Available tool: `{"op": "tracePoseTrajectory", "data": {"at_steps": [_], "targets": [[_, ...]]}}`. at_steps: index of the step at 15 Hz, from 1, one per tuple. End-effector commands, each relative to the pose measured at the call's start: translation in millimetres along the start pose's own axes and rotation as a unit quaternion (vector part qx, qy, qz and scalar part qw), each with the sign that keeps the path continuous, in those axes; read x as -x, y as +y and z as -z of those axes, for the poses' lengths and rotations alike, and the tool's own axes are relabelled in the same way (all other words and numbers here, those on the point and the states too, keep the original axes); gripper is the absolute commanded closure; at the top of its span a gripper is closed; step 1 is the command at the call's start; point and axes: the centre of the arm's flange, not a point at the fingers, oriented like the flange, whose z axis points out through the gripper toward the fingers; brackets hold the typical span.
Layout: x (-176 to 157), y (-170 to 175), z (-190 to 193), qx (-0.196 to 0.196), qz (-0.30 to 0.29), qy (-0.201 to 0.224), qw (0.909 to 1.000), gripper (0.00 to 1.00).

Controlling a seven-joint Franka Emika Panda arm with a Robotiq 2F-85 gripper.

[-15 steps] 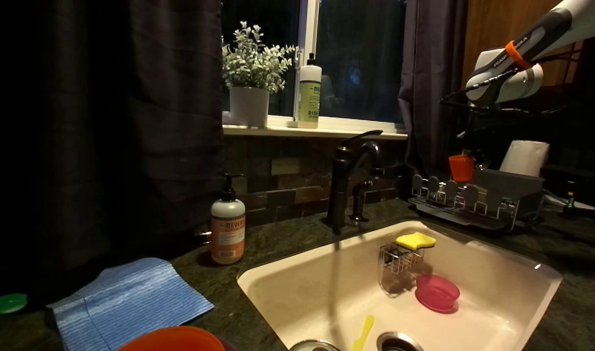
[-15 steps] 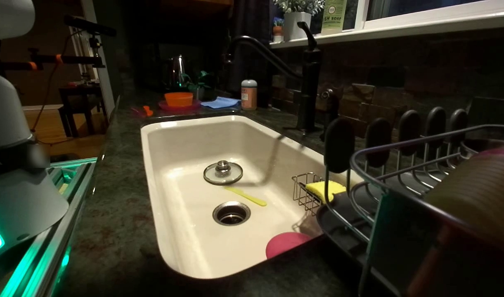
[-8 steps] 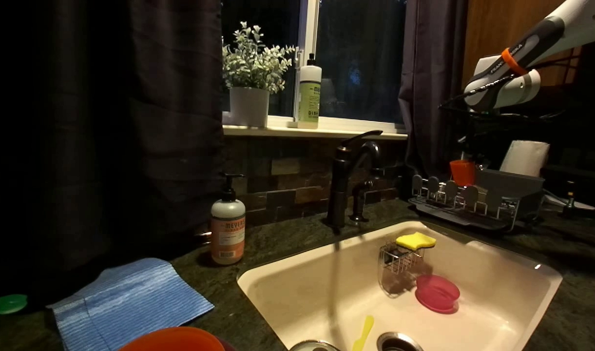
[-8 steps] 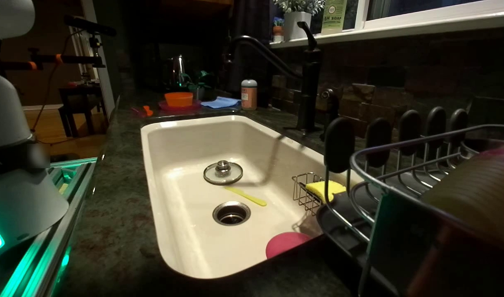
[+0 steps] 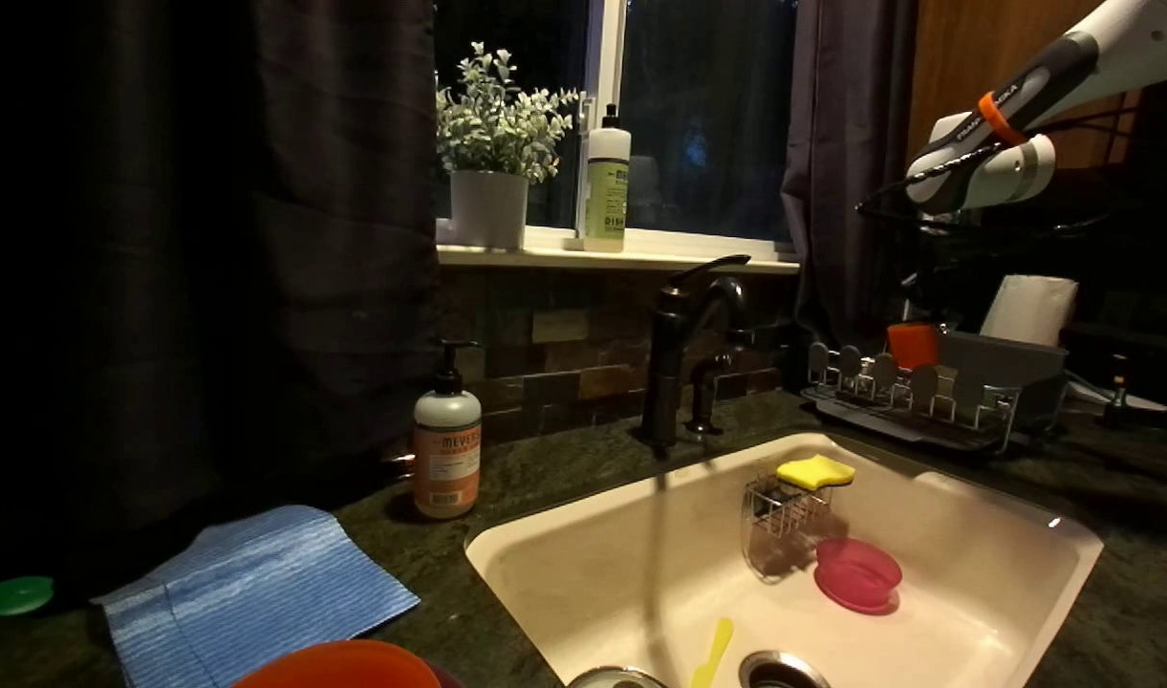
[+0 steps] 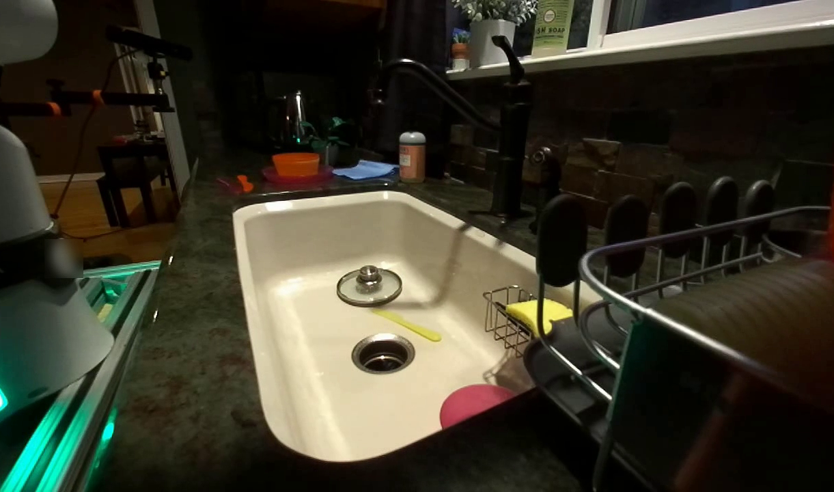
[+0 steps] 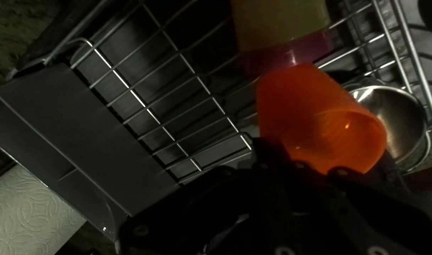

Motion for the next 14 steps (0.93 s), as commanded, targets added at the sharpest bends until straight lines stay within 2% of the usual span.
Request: {"op": "tracePoseTrajectory", "data": {"at_steps": [1, 8, 14], "targets": [[-9, 4, 3, 0.001, 0.006, -0.042, 0.9991, 0.99], [-4, 3, -1, 0.02, -0.006, -0.139, 0.99, 0.99], [4, 0, 1, 0.038, -0.01, -0.2, 0.979, 0.99]]}}
